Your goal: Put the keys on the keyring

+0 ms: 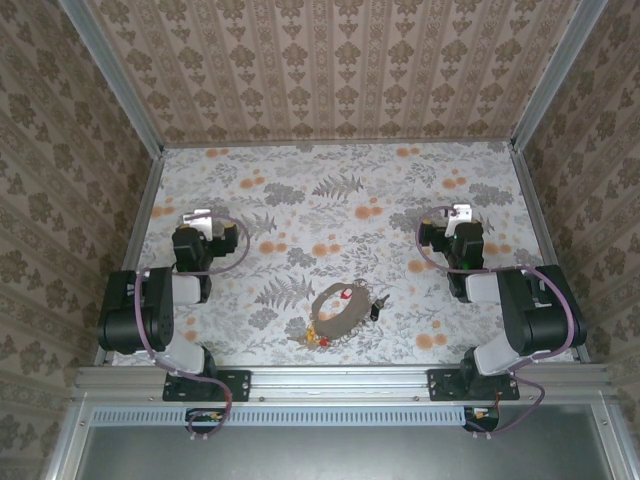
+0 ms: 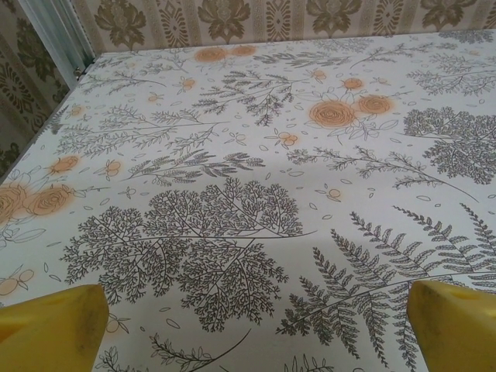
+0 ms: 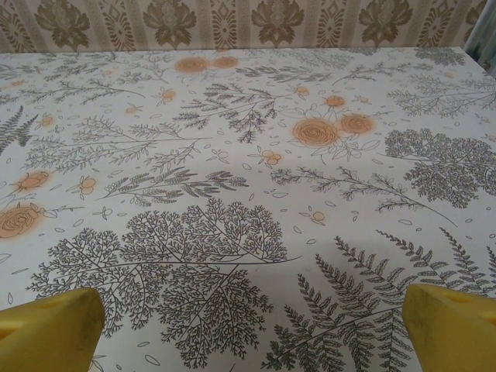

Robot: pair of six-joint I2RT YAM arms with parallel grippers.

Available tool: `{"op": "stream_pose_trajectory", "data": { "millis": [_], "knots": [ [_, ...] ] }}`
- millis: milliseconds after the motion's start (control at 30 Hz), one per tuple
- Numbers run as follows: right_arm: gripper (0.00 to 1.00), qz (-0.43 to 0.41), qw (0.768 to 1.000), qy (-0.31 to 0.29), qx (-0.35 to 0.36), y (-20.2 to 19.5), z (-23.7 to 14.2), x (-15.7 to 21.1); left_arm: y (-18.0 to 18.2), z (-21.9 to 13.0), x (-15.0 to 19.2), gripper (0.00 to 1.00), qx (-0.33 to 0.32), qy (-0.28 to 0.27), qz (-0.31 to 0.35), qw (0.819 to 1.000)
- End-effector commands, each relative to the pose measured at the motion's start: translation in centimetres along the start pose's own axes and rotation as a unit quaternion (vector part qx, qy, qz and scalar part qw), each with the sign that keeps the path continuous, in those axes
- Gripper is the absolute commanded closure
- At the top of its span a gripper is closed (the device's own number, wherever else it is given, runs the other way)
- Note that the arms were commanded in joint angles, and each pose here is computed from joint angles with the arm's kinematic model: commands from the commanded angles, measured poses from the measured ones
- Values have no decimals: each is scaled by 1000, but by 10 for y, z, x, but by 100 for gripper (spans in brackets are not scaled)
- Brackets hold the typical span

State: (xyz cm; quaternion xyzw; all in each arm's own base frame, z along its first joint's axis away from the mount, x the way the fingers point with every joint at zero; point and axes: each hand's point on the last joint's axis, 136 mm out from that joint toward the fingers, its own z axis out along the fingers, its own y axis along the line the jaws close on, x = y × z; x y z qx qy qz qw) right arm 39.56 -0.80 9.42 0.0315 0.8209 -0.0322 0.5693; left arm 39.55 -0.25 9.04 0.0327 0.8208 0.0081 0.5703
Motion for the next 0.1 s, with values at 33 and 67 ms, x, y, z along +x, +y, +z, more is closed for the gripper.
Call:
{"op": "stream_pose_trajectory", "data": {
  "millis": [33,67],
  "knots": [
    [0,5,1000,-4,-11,2,2,-4,1,2,-6,0,-4,-3,13,1000],
    [0,5,1000,-4,-11,2,2,-5,1,2,-6,0,-4,-3,12,1000]
  ]
}}
